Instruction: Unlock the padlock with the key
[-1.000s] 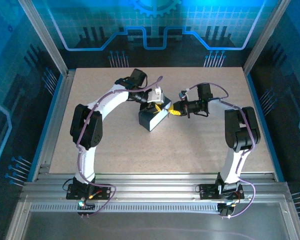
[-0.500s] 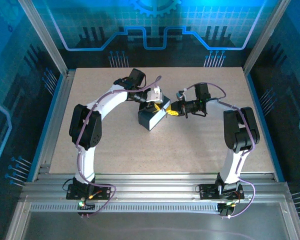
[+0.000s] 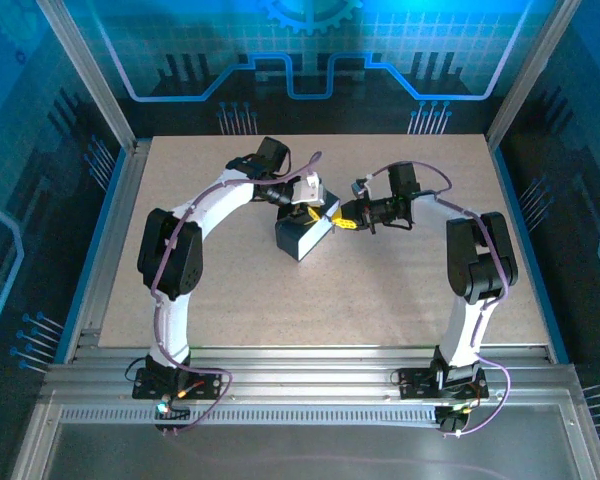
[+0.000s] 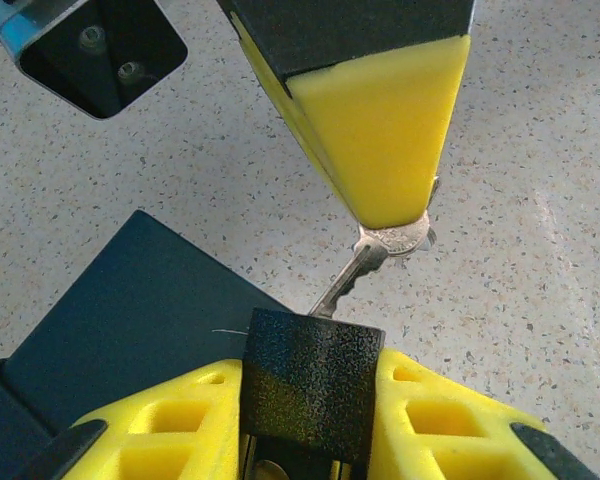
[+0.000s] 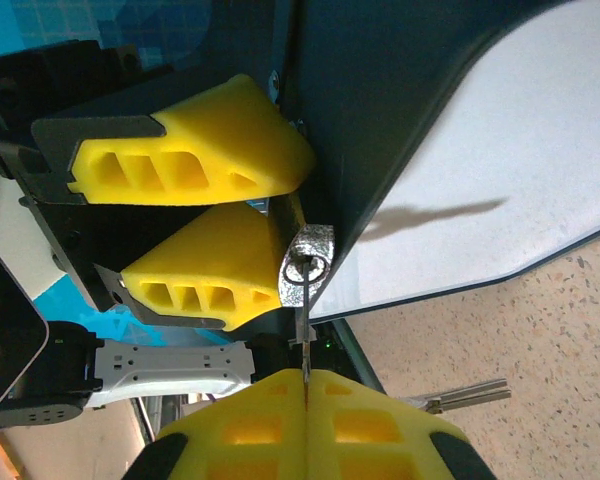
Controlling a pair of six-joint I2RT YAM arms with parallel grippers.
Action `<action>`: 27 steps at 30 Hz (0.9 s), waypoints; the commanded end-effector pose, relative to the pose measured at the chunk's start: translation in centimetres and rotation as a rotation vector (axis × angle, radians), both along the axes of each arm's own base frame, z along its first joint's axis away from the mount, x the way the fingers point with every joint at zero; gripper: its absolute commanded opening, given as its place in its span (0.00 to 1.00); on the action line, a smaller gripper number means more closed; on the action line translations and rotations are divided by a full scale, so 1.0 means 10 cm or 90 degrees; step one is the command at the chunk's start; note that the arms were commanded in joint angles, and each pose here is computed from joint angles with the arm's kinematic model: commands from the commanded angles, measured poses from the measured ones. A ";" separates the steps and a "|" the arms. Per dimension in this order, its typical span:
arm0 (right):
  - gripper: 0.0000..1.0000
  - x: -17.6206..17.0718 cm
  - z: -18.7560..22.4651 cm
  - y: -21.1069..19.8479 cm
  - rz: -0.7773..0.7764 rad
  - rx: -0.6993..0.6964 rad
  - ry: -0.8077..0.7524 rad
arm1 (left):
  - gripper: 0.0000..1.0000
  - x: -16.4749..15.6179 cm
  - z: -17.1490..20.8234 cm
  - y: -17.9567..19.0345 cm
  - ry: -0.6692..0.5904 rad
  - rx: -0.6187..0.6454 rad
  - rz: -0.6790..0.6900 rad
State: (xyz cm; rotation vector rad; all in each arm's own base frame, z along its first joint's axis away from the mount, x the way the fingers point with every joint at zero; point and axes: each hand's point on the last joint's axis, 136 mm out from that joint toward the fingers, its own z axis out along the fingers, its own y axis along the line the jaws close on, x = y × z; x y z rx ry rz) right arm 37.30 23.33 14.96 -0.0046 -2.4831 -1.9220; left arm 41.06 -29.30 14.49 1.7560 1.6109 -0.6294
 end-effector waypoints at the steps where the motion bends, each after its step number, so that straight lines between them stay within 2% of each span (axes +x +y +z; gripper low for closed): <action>1: 0.00 0.09 0.09 0.02 0.014 0.016 -0.040 | 0.17 -0.31 -0.32 0.06 0.083 0.035 -0.027; 27: 0.00 0.27 0.05 0.06 0.004 0.016 -0.033 | 0.17 -0.35 -0.30 0.10 0.095 0.023 -0.029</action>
